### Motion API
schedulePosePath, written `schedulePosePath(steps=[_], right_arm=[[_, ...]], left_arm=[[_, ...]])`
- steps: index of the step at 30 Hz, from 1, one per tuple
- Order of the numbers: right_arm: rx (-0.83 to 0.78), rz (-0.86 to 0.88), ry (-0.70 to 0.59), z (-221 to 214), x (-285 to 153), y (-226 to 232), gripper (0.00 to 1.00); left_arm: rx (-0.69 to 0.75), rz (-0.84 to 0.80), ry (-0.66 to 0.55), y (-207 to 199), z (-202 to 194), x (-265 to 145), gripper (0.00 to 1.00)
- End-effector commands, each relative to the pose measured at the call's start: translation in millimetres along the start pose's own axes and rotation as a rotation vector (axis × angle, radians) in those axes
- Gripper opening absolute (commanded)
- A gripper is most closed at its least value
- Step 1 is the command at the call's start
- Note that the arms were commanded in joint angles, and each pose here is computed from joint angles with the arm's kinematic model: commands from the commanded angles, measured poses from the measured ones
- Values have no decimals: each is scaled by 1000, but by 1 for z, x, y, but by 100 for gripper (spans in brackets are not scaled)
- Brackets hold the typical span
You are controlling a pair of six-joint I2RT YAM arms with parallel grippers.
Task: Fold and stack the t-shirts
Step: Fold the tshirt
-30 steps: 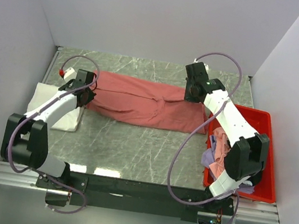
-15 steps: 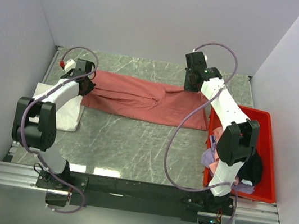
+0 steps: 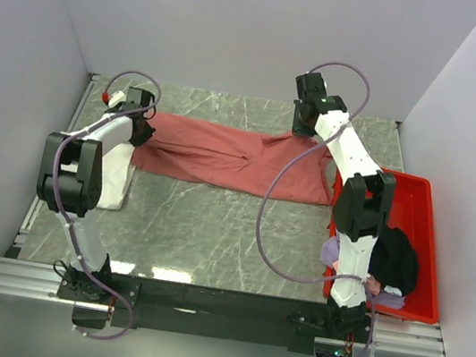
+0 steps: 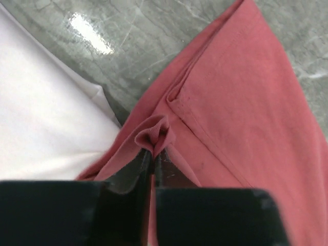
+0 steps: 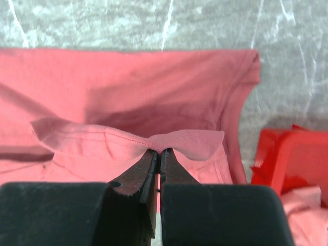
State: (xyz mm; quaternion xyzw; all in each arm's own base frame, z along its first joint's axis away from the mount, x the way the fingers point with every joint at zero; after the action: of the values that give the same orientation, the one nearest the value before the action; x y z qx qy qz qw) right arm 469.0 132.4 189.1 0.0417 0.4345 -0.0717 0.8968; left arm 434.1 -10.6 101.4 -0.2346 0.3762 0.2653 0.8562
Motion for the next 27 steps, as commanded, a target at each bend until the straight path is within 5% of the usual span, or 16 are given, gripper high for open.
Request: schedulePosePath(steps=[1,2,4,5,6,9,15,27], right_arm=[[11,11,-1,13,20,-1,0],[24,25,-11,20,21,2,0],[51,3,40,14,44,-2,8],[69,14,16,26,43,0,24],[77,15,18,28,46,0,52],[96,46,23,35,45,1,66],[125,98,1,25,9,-4,70],[272,321,213,-98,-26,3,83]], left_arm=[[-13,-10,-32,-8,18,0,14],[-12,-13,-29,-10,18,1,37],[-8,-18,-28,-12,20,0,60],[-11,-26,-33,-14,24,-3,88],[-13,-30,-40,-15,27,-5,99],[-12,-60,-64,-20,37,-16,99],[5,-184,-62,-36,44,-38,99],[142,-445,75,-117,5,-21,99]])
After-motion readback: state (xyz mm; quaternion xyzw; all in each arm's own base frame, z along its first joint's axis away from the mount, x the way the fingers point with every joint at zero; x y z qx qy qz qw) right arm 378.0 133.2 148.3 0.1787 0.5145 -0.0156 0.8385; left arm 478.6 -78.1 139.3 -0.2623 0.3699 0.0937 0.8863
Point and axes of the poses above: each gripper's point midway between its finger pads, its own x axis out along the fingers, its own y axis along the line the jaws close on, z = x × y, the point moved 4 cm from there along -x, back along the fingers, and after that the axes turned 9 degrees about x, right-handed, at the moved point
